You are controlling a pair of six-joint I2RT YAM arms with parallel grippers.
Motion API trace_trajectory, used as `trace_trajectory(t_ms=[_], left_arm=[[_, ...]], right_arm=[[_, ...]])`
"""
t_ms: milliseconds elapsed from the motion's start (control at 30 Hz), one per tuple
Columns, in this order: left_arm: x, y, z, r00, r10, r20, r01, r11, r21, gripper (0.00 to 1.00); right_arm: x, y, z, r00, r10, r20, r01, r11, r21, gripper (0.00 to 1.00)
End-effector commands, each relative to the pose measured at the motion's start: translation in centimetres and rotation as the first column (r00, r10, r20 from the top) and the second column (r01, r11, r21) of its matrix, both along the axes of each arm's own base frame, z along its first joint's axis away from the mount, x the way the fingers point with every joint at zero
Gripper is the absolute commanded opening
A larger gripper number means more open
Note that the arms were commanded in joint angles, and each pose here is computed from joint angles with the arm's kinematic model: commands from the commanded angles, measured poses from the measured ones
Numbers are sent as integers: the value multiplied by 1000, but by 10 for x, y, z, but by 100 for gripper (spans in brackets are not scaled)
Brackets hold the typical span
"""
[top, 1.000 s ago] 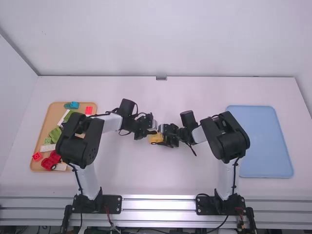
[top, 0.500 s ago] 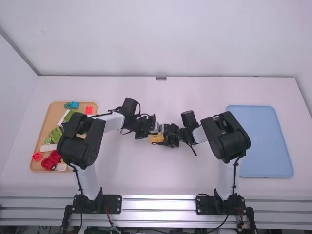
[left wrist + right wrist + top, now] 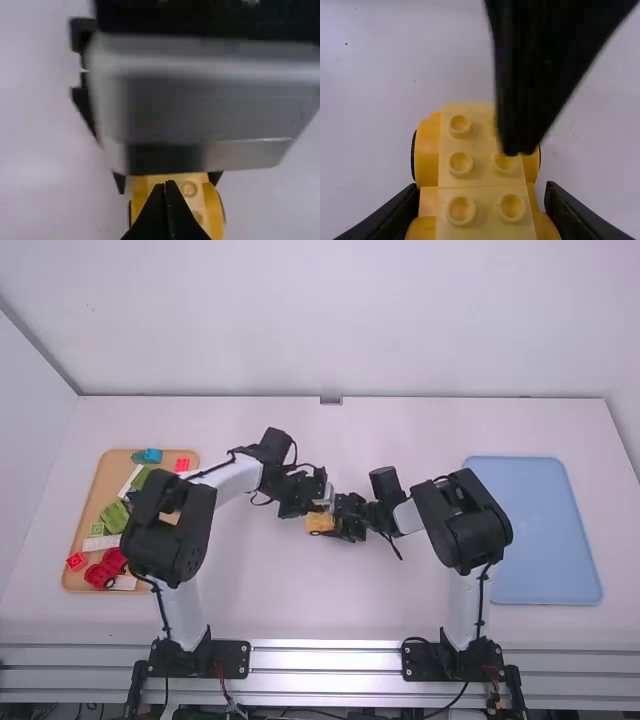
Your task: Assemble lego blocks to make yellow taxi
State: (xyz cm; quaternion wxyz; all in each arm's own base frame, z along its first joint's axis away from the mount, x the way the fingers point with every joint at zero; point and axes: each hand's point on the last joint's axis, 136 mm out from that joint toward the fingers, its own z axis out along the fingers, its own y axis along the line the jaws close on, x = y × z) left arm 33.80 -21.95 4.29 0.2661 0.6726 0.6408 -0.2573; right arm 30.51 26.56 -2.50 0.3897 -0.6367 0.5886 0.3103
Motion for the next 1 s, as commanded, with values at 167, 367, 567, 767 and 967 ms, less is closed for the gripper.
trace_trajectory(t_ms=[167, 367, 567, 767, 967], left_arm=[[35, 25, 57, 993, 110, 54, -101, 984, -150, 11], [54, 61, 71, 962, 273, -23, -272, 942, -196, 99], [76, 97, 67, 874, 480, -82, -487, 865, -124, 99], [101, 124, 62, 716, 691, -103, -697, 715, -47, 99], [132, 200, 65, 241, 940, -243, -967, 253, 20, 99]], right_arm=[[1, -1, -5, 1000, -1, 4, 1, 1000, -12, 56], [1, -1, -5, 1000, -2, 5, 2, 1000, -13, 62], [7, 0, -3, 999, -38, -31, 38, 999, -10, 83], [30, -4, -5, 982, -174, -66, 169, 983, -75, 100], [29, -24, 14, 964, -256, -69, 238, 952, -193, 99]])
